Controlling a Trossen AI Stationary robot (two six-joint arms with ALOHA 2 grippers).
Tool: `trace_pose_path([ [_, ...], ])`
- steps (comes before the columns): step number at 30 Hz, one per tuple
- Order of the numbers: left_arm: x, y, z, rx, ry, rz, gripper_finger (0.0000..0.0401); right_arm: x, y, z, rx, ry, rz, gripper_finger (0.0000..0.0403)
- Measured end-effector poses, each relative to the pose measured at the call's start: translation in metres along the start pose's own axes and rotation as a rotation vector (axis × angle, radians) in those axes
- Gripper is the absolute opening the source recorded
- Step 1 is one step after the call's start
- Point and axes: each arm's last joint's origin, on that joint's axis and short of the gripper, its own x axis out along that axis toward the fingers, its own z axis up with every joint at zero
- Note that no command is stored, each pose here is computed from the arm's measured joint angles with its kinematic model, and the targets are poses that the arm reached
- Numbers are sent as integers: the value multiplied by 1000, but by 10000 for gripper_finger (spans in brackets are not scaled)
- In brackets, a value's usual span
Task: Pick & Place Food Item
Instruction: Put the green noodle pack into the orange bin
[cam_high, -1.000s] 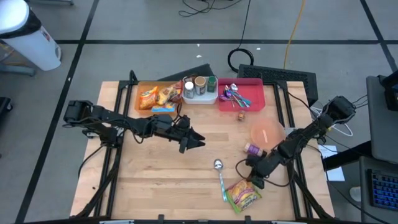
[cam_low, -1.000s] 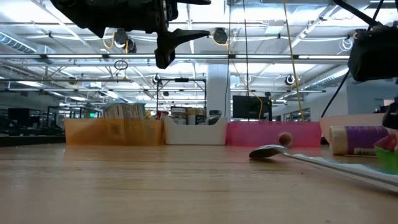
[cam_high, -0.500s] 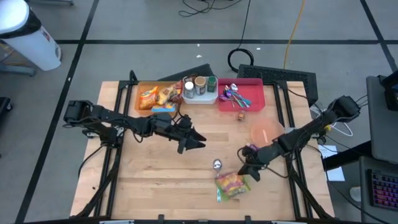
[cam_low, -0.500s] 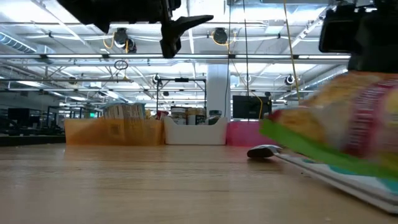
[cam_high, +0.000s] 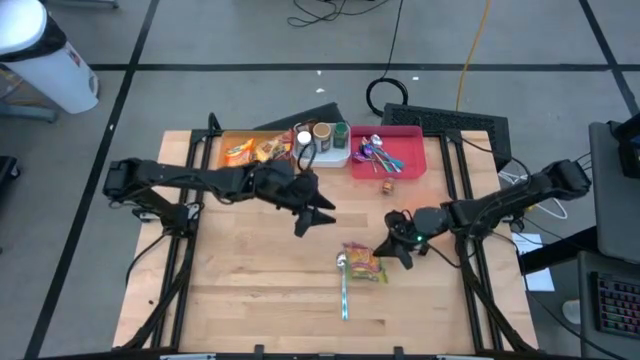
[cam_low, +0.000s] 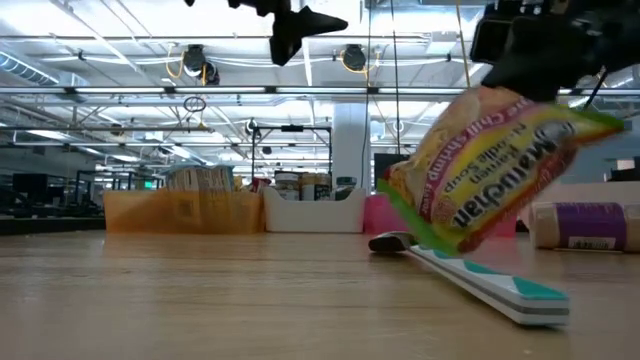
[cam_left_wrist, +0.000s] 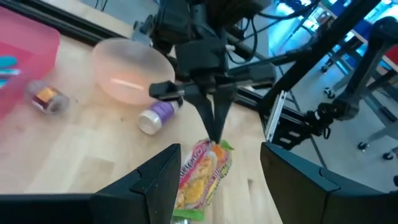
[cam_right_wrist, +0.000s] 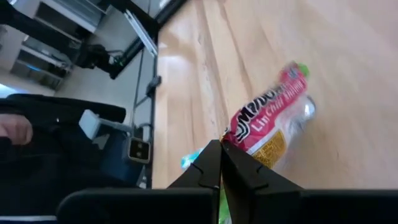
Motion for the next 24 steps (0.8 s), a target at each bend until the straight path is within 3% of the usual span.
trace_pose_path([
  [8, 0, 16, 5, -16, 35, -50, 230, -5, 13, 36, -109, -113, 27, 0],
  [15, 26, 28, -9, -32, 97, -84, 230, -9, 20, 60, -165, -127, 32, 0],
  [24, 43, 36, -12, -10, 48, -101, 230, -4, 21, 68, -182, -87, 74, 0],
])
